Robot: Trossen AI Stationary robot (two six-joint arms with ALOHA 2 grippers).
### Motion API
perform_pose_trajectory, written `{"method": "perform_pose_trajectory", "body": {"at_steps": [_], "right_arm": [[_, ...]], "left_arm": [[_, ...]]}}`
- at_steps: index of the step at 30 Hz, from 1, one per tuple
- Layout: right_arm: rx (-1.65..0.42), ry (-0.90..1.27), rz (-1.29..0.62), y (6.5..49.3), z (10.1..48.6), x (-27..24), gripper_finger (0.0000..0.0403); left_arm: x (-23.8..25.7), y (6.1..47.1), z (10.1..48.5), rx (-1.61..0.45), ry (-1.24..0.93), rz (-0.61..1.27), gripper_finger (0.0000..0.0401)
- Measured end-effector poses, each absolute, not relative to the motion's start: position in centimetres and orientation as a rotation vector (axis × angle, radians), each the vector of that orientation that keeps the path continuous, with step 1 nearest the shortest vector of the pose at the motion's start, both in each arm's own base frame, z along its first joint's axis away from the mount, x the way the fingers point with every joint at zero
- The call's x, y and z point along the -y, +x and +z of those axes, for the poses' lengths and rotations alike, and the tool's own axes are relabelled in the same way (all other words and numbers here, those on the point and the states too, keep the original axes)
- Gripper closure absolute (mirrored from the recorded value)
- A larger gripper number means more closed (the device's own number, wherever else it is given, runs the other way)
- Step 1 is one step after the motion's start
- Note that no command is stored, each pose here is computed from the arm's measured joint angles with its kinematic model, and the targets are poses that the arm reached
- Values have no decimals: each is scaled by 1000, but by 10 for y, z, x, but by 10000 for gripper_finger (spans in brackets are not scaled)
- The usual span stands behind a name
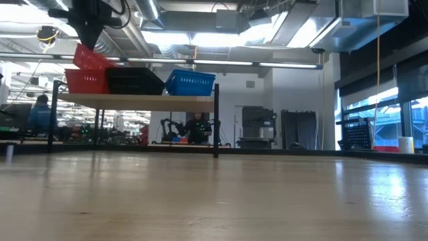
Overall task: Stack baskets on shelf by color
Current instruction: Stack the red bin on the stacked red bins on the shelf
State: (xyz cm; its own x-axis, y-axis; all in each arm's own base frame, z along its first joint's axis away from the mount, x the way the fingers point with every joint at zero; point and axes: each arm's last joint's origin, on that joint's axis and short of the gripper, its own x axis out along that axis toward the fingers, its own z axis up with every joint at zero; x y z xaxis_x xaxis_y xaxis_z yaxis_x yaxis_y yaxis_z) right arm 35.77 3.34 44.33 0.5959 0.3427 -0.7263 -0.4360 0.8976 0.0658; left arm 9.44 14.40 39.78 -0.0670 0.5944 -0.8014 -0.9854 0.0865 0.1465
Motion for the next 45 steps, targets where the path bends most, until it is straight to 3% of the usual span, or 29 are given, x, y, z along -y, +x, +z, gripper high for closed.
{"method": "perform_pose_trajectory", "body": {"at_steps": [13, 22, 28, 34, 45], "right_arm": [[-816, -123, 453, 358, 443, -33, 318], [-796, -126, 451, 359, 445, -33, 318], [-788, -127, 451, 360, 445, -33, 318], [-779, -129, 451, 360, 446, -33, 318], [-774, -129, 451, 361, 446, -33, 318]], "left_arm": [[-144, 94, 400, -850, -567, 1434, 345], [-126, 80, 424, -705, -520, 1446, 345], [-130, 85, 423, -718, -481, 1353, 355], [-136, 89, 412, -790, -469, 1366, 397], [-141, 91, 398, -875, -457, 1423, 401]]}}
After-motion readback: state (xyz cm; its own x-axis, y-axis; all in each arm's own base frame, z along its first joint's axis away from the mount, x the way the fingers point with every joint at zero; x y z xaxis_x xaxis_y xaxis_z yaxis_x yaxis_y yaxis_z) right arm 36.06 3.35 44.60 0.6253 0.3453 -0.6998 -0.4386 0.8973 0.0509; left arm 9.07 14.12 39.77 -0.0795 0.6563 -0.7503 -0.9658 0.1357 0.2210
